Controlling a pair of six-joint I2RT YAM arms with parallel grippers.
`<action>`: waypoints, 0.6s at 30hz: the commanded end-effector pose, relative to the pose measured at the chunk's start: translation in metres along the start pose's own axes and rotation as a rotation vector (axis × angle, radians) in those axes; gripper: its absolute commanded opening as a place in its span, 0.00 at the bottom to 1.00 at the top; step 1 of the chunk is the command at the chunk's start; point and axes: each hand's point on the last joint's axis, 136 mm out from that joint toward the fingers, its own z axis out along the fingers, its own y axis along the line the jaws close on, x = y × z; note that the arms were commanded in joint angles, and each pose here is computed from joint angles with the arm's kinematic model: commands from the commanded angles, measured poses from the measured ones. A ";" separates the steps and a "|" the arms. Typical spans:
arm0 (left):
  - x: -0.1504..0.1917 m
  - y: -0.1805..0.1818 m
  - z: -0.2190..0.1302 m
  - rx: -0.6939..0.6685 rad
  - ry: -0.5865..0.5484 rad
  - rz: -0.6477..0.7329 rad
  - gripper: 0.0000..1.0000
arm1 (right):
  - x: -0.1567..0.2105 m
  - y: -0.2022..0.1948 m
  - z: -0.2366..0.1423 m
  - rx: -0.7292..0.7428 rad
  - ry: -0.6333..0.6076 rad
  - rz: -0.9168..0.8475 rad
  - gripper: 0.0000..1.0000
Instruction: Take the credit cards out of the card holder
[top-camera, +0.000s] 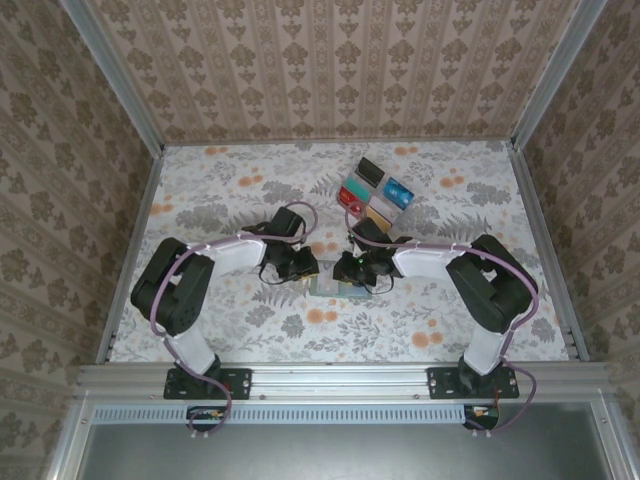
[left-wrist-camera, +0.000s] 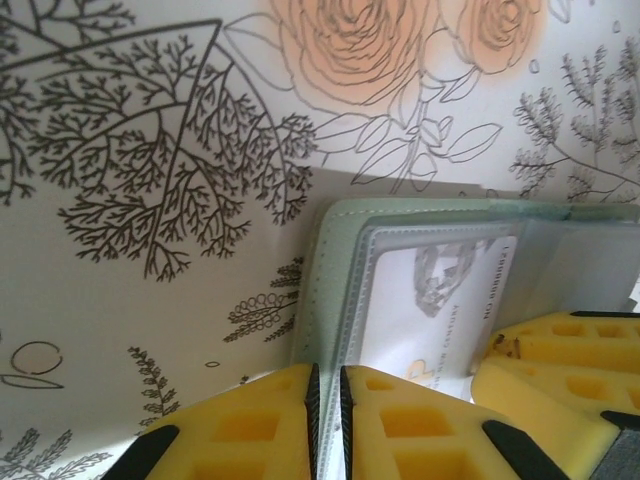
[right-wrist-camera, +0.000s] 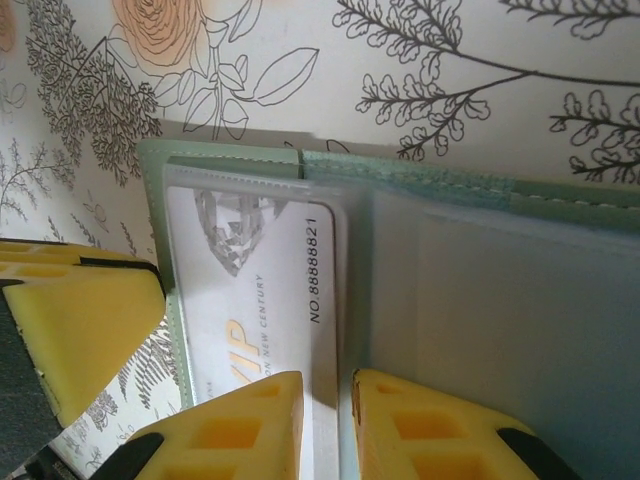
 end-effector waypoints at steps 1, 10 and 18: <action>0.009 0.013 0.009 -0.040 0.028 -0.026 0.16 | 0.003 0.000 0.006 0.005 0.025 -0.006 0.23; 0.015 0.016 0.015 -0.043 0.052 -0.030 0.13 | 0.002 0.023 0.007 -0.130 0.019 -0.065 0.19; 0.020 0.016 0.021 -0.044 0.077 -0.026 0.11 | 0.001 0.038 0.002 -0.228 -0.002 -0.118 0.18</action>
